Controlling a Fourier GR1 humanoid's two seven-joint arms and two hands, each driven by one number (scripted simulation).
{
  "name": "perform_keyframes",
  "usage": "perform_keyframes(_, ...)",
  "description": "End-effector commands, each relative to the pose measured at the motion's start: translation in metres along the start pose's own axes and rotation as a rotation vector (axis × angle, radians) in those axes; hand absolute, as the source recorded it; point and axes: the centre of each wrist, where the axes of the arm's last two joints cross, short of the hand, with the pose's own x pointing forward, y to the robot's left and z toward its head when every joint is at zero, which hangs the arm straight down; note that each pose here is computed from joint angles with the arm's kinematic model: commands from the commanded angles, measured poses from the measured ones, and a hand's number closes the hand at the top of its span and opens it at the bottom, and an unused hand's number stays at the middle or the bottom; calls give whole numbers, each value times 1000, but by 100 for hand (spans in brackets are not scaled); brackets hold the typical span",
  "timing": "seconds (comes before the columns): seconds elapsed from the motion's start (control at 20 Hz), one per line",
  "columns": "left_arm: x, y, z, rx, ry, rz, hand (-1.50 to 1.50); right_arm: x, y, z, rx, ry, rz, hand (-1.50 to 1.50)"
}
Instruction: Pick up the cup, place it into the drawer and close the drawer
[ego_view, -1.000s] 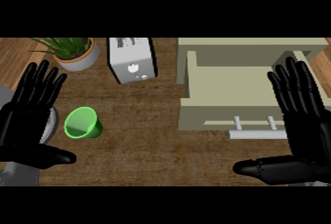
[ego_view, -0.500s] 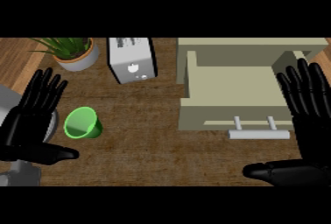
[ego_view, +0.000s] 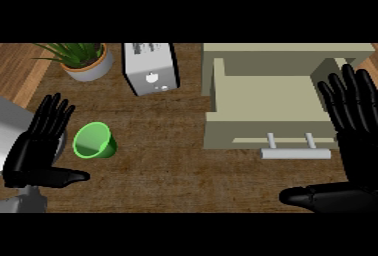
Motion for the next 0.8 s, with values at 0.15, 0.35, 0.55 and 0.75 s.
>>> perform_keyframes(0.15, -24, 11, 7, 18, 44, -27, -150, 2, 11, 3, 23, 4, -15, -150)
perform_keyframes(0.35, -52, 35, 2, 49, 47, -31, -150, -18, -8, 4, 7, 20, -18, -150)
perform_keyframes(0.55, -78, 29, 15, 15, 81, -32, -150, -11, 3, 7, 16, 9, -31, -150)
perform_keyframes(0.75, -87, 19, 2, 26, 93, -22, -150, -16, 1, 7, 25, 7, -10, -150)
